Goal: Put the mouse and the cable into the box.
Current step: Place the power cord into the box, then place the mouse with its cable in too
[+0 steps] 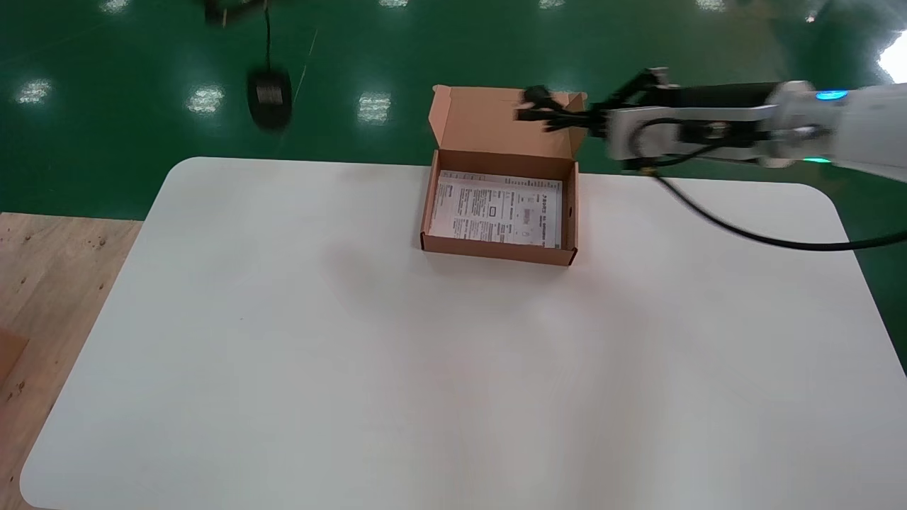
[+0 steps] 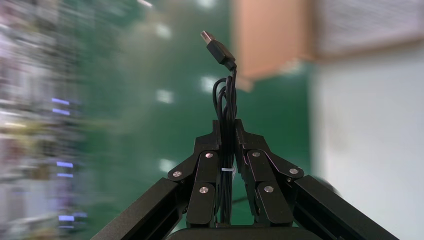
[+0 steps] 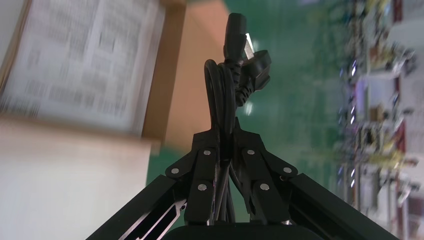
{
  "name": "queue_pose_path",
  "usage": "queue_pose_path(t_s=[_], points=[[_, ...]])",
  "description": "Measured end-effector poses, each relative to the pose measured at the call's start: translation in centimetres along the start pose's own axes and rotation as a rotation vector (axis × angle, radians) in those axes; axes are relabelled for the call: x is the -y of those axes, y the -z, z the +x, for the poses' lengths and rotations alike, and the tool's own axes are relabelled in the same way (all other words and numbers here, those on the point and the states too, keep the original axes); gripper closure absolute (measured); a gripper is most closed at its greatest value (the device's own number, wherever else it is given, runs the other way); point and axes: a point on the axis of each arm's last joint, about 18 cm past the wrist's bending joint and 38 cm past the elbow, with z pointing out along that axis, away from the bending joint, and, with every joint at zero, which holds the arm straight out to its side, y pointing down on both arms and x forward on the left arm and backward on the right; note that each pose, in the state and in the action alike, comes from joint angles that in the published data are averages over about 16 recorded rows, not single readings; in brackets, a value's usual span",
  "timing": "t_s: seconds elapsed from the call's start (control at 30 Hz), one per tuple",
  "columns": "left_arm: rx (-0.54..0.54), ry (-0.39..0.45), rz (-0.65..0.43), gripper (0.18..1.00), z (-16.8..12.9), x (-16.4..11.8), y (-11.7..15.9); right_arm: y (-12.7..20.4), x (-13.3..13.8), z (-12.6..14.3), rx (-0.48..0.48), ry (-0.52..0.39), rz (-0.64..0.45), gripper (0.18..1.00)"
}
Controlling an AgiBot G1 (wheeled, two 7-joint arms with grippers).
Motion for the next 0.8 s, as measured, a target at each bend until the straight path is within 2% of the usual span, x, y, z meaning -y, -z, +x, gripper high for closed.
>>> queue_pose_path(t_s=[0.13, 0.3, 0.5, 0.8], points=[[0.084, -0.053, 0.040, 0.957, -3.1, 2.1, 0.9, -3.0, 2.8, 0.2, -0.012, 0.051, 0.024, 0.958], [0.133, -0.124, 0.078, 0.957, -5.1, 4.0, 1.2, -5.9, 5.3, -0.7, 0.002, 0.097, 0.036, 0.958], [0.148, -0.170, 0.108, 0.957, -5.6, 5.1, 1.1, -8.0, 6.4, -2.5, 0.037, 0.132, 0.031, 0.958], [0.142, -0.187, 0.119, 0.958, -5.5, 5.3, 0.9, -9.3, 6.8, -4.9, 0.092, 0.153, 0.028, 0.959]])
